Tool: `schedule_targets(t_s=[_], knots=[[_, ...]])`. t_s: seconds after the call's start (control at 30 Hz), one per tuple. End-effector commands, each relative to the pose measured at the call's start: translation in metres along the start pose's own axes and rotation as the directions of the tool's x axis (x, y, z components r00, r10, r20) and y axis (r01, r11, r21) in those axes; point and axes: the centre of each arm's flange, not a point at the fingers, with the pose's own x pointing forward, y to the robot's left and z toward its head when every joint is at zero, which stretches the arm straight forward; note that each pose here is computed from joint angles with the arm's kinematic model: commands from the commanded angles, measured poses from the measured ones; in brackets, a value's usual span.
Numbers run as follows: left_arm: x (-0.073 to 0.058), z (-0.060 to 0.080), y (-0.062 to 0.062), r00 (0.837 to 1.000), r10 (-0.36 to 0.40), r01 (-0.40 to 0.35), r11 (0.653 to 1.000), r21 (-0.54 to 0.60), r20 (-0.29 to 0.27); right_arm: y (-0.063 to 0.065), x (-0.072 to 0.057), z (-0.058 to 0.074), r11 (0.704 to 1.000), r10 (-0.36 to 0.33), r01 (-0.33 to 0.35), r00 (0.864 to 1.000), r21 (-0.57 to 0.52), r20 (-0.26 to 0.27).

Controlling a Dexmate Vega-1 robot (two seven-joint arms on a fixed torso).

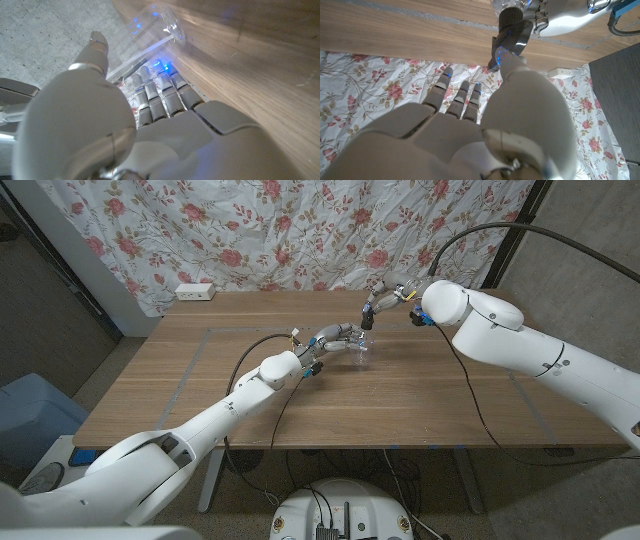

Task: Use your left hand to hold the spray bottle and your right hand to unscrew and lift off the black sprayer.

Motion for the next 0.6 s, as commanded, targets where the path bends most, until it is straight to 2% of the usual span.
schedule_targets(t_s=[0.03,0.6], knots=[[0.003,0.002,0.0,1.0,-0.008,0.008,1.0,0.005,0.007,-0.007,-0.002,-0.004,1.0,-0.005,0.005,1.0,0.007,0.002],[0.003,0.002,0.0,1.0,-0.006,0.006,1.0,0.008,0.005,-0.021,-0.011,-0.005,0.999,-0.028,0.027,1.0,0.028,0.01]])
